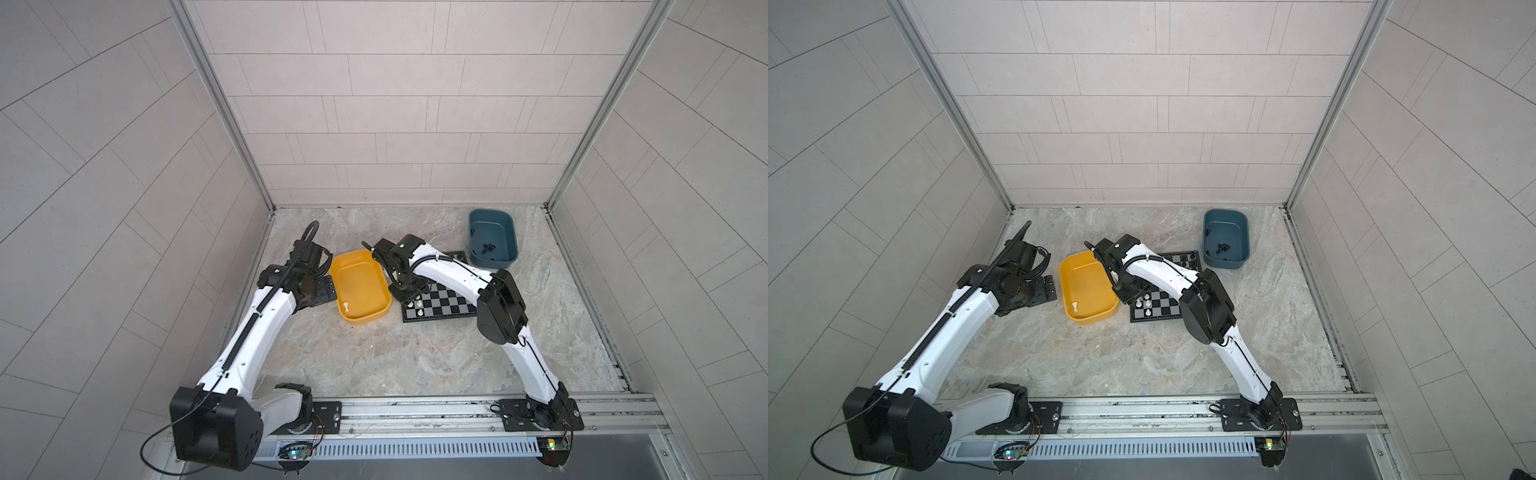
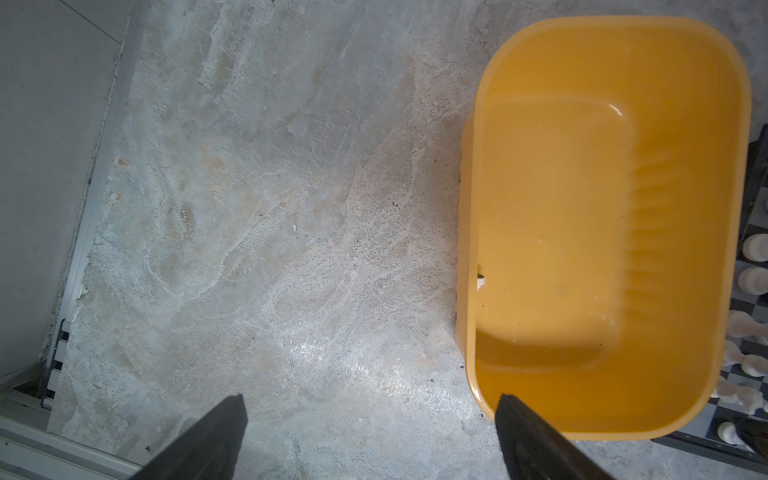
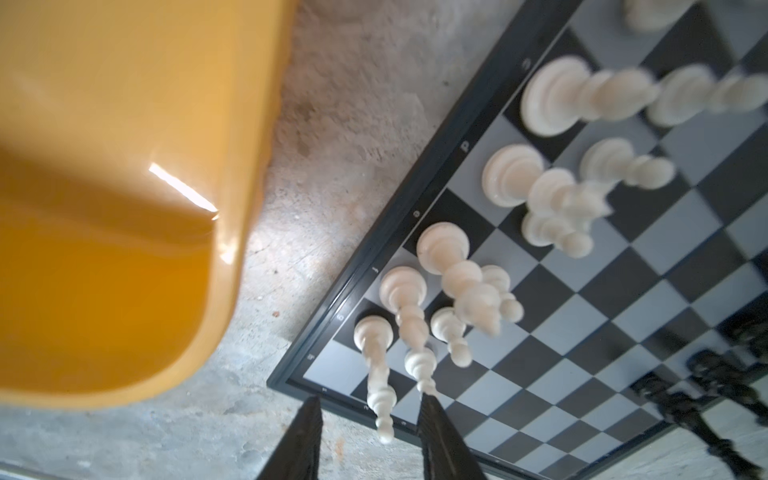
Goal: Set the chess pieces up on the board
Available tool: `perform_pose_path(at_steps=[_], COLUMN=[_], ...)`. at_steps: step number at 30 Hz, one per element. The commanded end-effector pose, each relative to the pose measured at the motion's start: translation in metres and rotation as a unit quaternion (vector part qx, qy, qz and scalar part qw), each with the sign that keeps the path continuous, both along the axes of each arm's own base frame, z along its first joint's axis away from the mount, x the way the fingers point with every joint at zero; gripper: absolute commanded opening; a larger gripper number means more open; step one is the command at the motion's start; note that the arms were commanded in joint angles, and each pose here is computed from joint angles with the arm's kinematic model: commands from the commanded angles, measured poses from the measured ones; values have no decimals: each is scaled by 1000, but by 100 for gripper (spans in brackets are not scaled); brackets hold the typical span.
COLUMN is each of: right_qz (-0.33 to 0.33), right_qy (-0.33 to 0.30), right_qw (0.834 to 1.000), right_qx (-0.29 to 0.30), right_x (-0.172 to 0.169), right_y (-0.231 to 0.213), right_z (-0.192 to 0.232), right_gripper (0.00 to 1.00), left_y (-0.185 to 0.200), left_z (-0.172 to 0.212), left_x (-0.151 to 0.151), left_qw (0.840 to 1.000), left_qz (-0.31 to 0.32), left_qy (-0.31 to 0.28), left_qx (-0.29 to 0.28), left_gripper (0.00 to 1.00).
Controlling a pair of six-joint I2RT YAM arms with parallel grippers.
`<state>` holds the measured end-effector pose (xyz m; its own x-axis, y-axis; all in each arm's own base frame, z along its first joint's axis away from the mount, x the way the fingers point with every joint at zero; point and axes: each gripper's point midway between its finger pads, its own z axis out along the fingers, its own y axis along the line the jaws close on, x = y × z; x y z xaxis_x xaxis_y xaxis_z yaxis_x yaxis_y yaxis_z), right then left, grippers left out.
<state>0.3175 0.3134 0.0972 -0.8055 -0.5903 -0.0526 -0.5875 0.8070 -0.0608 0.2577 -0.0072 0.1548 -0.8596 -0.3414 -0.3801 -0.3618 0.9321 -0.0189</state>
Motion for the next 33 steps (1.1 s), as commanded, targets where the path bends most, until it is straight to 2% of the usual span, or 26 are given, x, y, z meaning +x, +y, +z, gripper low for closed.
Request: perform_pose_path(at_steps=[1, 3, 8, 9, 12, 16, 21, 29, 33], right_qz=[-2, -4, -7, -6, -4, 1, 5, 15, 22], right_qy=[-45, -62, -105, -109, -111, -100, -74, -44, -27], right_qw=[997, 997, 994, 994, 994, 995, 997, 996, 995], right_qx=[56, 53, 16, 10, 2, 12, 38, 77, 94], right_x=[0, 6, 33, 38, 46, 47, 43, 27, 15], right_y=[2, 1, 1, 2, 6, 16, 31, 59, 71], right_z=[54, 55, 49, 46, 35, 19, 6, -5, -7], right_gripper=[47, 46, 26, 22, 14, 9, 8, 6, 5], left_y=[2, 4, 15, 15, 17, 13, 10, 2, -1], left_z=[-13, -19, -38, -42, -61, -75, -77, -98, -103], left_x=[3, 11, 33, 39, 55, 83, 109, 130, 141], left_qw=[999, 996, 977, 972, 965, 959, 957, 948, 946], left_qz=[36, 68, 161, 167, 181, 180, 170, 158, 155], left_qy=[5, 4, 38, 48, 80, 91, 95, 146, 150], left_qx=[-24, -55, -136, -156, -174, -198, -213, -234, -243], left_gripper=[94, 80, 46, 41, 34, 31, 31, 32, 33])
